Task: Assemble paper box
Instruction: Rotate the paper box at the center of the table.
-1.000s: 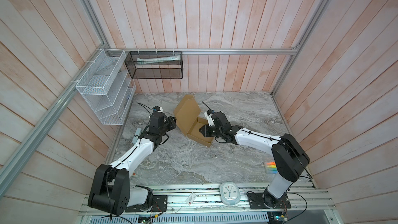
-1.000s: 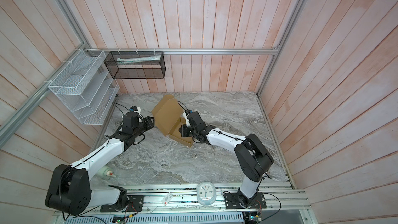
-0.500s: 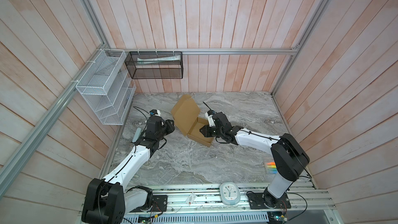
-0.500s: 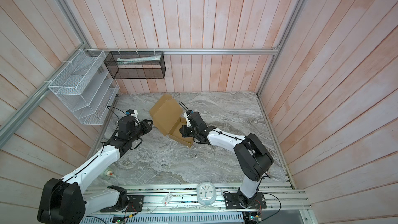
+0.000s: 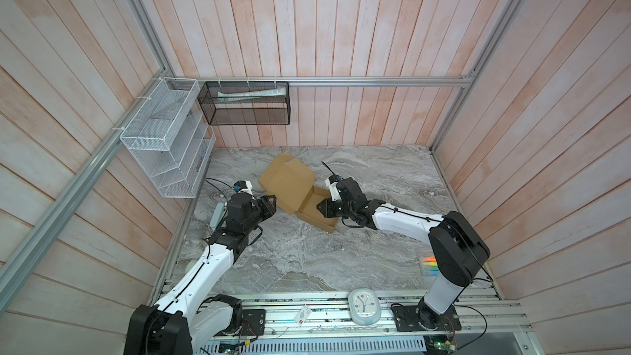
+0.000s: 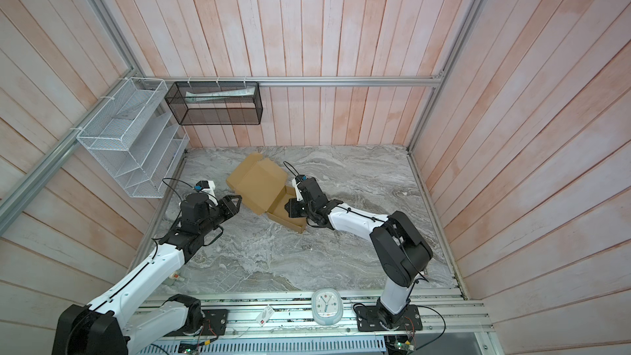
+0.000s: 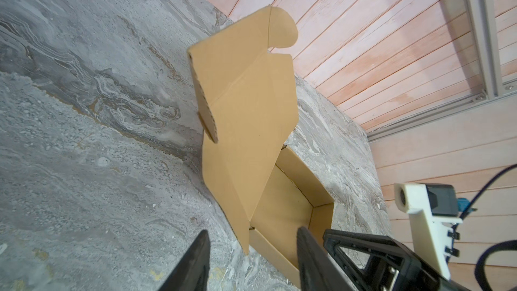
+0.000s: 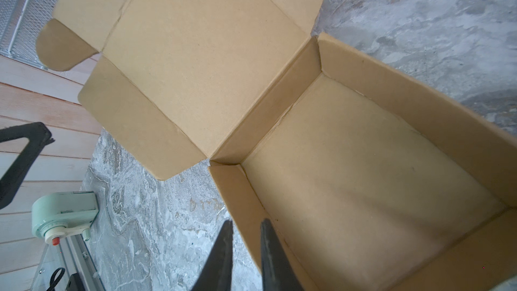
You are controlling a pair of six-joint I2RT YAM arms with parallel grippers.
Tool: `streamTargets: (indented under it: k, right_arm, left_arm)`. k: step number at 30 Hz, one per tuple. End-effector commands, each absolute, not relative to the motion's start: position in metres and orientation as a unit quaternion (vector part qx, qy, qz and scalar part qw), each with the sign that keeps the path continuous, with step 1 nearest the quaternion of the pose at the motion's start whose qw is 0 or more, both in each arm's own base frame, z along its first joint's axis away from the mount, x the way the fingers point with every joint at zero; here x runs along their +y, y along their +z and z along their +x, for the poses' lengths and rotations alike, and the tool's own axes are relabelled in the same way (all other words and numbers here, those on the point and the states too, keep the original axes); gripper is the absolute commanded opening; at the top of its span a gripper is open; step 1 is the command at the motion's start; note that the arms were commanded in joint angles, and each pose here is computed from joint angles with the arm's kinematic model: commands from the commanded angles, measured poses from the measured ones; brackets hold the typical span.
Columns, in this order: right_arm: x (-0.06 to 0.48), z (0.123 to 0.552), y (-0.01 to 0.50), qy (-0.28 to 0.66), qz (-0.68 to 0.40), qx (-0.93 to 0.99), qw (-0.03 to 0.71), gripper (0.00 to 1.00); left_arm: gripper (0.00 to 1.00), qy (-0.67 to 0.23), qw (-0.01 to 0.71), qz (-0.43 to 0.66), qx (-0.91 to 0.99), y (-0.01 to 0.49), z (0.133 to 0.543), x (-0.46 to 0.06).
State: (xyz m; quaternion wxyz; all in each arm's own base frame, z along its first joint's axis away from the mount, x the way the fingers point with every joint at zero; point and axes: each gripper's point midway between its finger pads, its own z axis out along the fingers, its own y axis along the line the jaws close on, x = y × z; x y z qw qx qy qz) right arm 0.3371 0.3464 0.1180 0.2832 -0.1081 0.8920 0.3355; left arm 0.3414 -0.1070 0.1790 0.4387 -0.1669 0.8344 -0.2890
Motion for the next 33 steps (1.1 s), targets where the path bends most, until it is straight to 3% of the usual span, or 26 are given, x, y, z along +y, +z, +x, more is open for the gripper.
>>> streamTargets:
  k: [1,14,26,33]
  right_arm:
    - [0.345,0.337,0.109,0.336,-0.104,0.895,0.275,0.21]
    - [0.348,0.337,0.108,0.34,-0.105,0.894,0.274,0.21]
    - [0.348,0.338,0.109,0.341,-0.104,0.893,0.275,0.21]
    - [0.348,0.34,0.108,0.339,-0.103,0.894,0.274,0.21]
  left_arm:
    - [0.52,-0.305,0.439,-0.166,0.829,0.179,0.344,-0.111]
    - [0.54,-0.28,0.426,-0.182,0.841,0.166,0.349,-0.105]
    - [0.54,-0.275,0.436,-0.181,0.838,0.158,0.38,-0.11]
    - [0.45,-0.273,0.443,-0.177,0.835,0.157,0.398,-0.113]
